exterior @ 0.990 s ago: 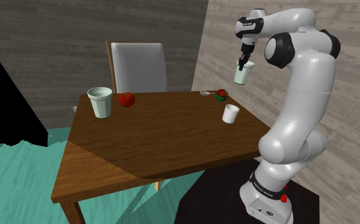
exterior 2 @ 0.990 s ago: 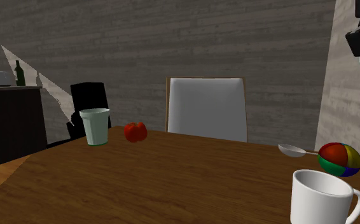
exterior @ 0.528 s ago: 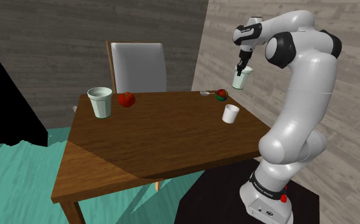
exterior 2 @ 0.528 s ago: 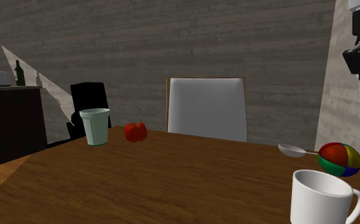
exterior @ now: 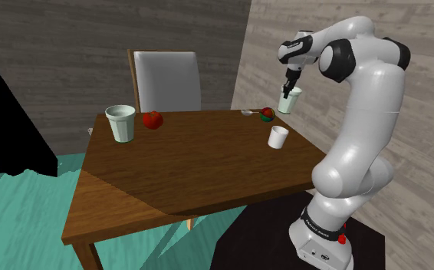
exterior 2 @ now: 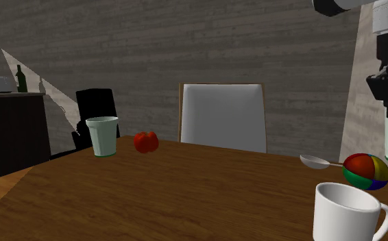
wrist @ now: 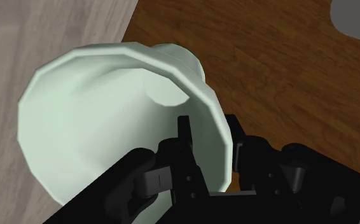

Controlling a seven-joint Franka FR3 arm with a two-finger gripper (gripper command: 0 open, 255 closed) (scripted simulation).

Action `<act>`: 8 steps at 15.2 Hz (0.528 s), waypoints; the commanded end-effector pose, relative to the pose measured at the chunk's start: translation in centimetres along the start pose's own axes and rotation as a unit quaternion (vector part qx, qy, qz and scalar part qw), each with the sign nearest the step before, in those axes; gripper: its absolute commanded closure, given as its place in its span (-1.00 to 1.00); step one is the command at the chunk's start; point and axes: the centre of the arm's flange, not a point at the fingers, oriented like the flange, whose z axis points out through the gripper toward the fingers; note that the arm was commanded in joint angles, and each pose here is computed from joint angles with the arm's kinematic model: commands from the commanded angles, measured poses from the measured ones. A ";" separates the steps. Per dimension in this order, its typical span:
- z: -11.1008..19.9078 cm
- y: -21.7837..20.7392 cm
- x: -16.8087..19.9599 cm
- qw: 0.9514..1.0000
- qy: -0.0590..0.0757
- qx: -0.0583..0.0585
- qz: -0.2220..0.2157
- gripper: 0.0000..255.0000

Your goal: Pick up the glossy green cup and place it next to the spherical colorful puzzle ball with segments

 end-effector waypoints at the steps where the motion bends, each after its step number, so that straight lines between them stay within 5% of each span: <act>1: 0.9 -0.2 0.0 1.000 0.001 -0.001 0.000 1.00; 8: 4.5 -0.9 0.0 1.000 0.001 -0.001 0.000 1.00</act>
